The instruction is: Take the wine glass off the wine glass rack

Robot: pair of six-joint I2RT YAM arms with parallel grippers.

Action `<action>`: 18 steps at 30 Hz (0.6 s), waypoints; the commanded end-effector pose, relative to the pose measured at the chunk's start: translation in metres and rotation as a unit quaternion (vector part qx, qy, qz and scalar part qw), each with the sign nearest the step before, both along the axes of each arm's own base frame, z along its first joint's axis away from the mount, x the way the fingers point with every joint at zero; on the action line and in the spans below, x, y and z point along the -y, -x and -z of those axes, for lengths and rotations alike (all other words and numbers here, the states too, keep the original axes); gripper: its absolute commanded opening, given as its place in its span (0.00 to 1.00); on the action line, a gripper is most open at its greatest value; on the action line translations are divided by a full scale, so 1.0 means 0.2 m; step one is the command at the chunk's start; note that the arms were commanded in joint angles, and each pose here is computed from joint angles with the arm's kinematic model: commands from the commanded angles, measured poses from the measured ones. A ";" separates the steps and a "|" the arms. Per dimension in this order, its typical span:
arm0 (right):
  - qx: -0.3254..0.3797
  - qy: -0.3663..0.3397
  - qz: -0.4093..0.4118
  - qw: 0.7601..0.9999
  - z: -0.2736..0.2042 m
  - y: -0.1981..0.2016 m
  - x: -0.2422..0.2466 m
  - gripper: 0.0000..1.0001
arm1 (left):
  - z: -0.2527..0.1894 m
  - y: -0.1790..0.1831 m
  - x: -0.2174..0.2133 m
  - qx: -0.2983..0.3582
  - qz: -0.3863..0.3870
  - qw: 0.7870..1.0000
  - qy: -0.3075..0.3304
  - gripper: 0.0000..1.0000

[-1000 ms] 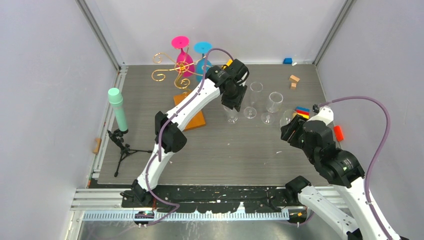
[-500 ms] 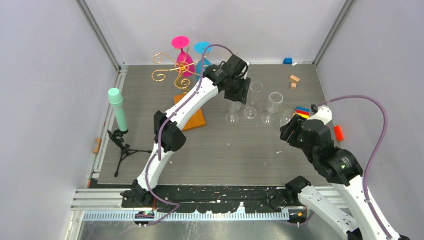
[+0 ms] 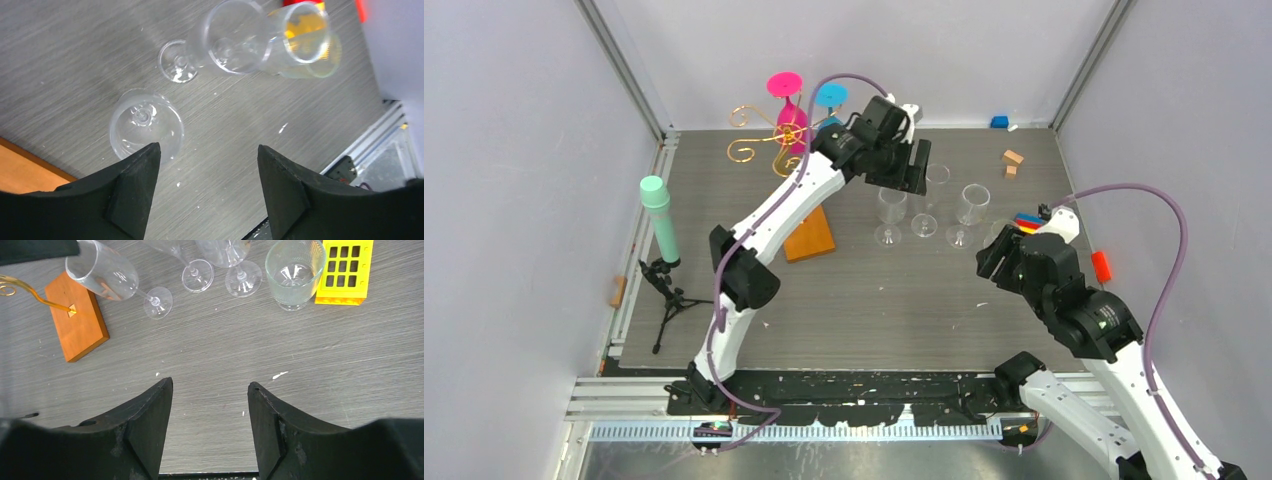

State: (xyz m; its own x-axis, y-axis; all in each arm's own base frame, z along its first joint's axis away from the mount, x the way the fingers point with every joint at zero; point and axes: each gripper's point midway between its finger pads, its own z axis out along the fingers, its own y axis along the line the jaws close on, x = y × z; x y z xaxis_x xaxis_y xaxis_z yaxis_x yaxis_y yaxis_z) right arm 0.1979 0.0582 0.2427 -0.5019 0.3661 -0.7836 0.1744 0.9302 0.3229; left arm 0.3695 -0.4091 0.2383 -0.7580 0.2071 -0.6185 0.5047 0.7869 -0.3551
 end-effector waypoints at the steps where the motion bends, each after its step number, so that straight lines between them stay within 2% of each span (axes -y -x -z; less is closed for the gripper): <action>1: 0.030 -0.035 -0.012 0.999 -0.10 -0.05 -0.07 0.63 | -0.52 0.06 -0.02 0.099 0.030 0.990 0.094 0.75; 6: 0.042 -0.067 -0.045 0.996 -0.17 -0.08 -0.17 0.63 | -0.70 0.18 -0.16 0.141 0.042 0.984 0.100 0.82; 9: 0.053 -0.096 -0.067 0.992 -0.24 -0.15 -0.26 0.64 | -0.78 0.25 -0.30 0.175 0.026 0.980 0.091 0.98; 13: 0.073 -0.153 -0.107 0.980 -0.36 -0.26 -0.44 0.64 | -0.88 0.35 -0.52 0.227 0.002 0.971 0.073 1.00; 18: 0.095 -0.244 -0.163 0.951 -0.55 -0.42 -0.70 0.64 | -1.01 0.46 -0.84 0.301 -0.053 0.951 0.048 1.00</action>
State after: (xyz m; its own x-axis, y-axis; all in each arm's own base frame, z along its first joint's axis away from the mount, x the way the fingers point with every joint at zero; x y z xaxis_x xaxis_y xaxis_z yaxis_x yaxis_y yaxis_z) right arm 0.2540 0.1479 0.2878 -0.5461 0.4652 -0.6967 -0.0230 0.8230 0.5676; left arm 0.2809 -0.2868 0.4064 -0.4328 0.1046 -0.8954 0.6222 0.7534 -0.2128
